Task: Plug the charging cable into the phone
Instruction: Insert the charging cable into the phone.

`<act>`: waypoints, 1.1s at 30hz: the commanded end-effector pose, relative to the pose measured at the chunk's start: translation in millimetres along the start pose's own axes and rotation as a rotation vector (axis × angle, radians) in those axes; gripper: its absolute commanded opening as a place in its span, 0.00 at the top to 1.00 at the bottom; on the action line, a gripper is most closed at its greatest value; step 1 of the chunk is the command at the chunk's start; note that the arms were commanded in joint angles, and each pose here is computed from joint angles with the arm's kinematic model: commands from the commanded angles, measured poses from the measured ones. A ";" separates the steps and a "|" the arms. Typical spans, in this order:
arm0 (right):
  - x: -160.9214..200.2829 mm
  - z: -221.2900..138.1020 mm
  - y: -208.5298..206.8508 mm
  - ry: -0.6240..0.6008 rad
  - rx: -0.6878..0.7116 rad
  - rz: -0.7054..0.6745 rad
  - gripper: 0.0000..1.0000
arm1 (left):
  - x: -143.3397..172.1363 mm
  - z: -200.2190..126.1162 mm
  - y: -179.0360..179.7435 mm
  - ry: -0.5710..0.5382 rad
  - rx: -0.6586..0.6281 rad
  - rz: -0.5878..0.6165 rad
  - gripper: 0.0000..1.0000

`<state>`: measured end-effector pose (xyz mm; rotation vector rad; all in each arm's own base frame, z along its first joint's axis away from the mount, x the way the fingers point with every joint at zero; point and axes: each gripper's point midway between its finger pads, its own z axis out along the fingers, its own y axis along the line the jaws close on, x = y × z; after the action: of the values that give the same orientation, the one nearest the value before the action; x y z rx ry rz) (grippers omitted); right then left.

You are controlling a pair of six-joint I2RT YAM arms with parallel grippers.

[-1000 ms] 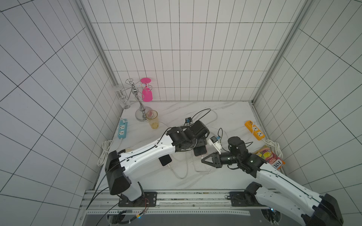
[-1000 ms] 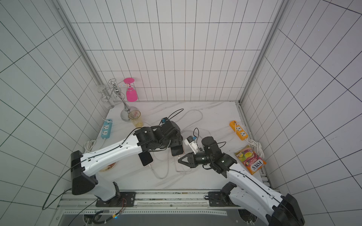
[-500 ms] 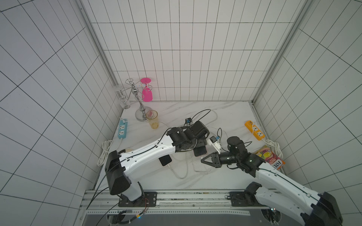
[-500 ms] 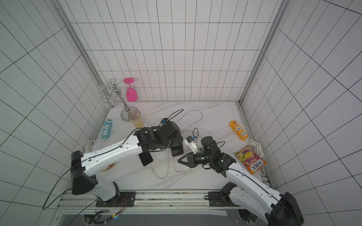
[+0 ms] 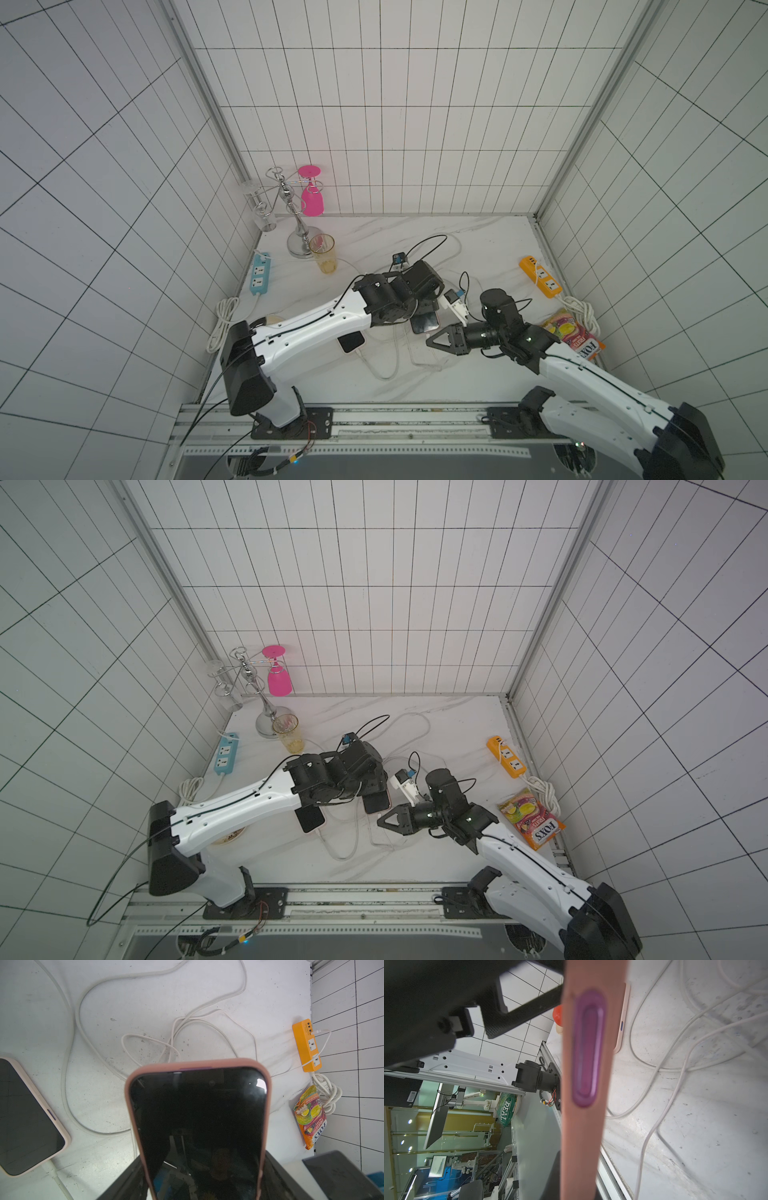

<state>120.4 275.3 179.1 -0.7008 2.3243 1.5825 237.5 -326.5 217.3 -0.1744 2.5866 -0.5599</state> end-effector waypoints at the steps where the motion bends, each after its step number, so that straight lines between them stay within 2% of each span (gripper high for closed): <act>1: -18.6 -4.7 3.6 -0.060 -0.004 -0.037 1.00 | 6.7 -11.0 -13.3 0.018 0.065 0.004 1.00; 10: -30.9 -7.9 1.2 -0.078 0.012 -0.062 1.00 | 20.8 -7.2 -16.5 0.057 0.067 0.012 1.00; 23: -39.3 -12.9 1.6 -0.104 0.016 -0.087 1.00 | 17.5 -9.1 -16.7 0.066 0.083 0.009 1.00; 28: -26.4 -15.2 -3.4 -0.078 0.032 -0.046 0.58 | -7.3 4.3 2.3 0.058 0.040 -0.027 1.00; 30: -19.8 -19.5 -3.7 -0.080 0.045 -0.038 0.48 | -17.2 12.2 9.7 0.059 0.025 -0.041 1.00; 33: -10.6 -27.5 -4.6 -0.092 0.075 -0.037 0.40 | -26.6 25.0 12.6 0.063 0.018 -0.049 1.00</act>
<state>134.2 259.4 190.0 -0.6585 2.2756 1.5189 259.9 -311.6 206.3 -0.2417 2.6460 -0.5856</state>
